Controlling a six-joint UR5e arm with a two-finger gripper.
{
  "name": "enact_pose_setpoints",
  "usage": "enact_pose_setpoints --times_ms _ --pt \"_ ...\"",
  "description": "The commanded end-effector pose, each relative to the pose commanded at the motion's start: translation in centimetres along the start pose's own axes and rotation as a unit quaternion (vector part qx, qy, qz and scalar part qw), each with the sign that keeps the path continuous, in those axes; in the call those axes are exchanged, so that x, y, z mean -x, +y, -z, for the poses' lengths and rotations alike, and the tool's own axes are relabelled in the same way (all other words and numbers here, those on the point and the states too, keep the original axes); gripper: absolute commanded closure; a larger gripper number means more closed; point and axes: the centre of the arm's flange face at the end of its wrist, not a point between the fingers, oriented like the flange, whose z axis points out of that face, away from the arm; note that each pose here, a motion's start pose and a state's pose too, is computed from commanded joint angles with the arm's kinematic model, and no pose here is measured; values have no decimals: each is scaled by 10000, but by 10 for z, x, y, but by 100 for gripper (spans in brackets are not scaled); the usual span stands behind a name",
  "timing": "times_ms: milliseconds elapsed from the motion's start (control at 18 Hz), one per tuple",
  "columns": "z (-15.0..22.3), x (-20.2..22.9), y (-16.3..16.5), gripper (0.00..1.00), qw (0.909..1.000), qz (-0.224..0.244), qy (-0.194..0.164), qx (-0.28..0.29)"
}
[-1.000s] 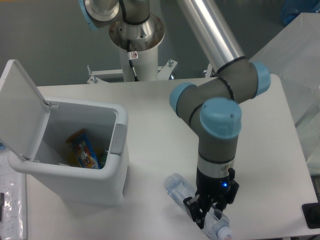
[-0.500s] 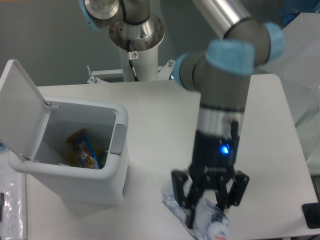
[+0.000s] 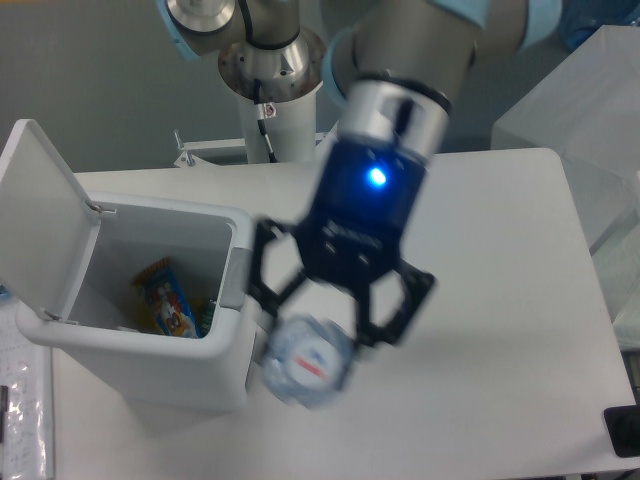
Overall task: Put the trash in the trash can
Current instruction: 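Lift the bottle over the trash can and release it inside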
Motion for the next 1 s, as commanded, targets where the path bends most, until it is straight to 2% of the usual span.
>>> enact_pose_setpoints --times_ms 111,278,667,722,778,833,889,944,1000 --pt "-2 -30 17 49 9996 -213 166 125" --pt "-3 -63 34 49 9985 -347 346 241" --pt "-19 -89 91 48 9937 -687 665 592" --pt "-22 -90 101 44 9923 -779 709 650" --pt "-25 -95 110 30 9906 -887 775 698" --pt "-27 -98 116 22 9892 -979 818 725" --pt "-28 -98 123 5 9886 -991 842 764" --pt "-27 -98 125 0 9884 -999 841 771" --pt "-26 -98 125 0 9884 -1004 835 770"
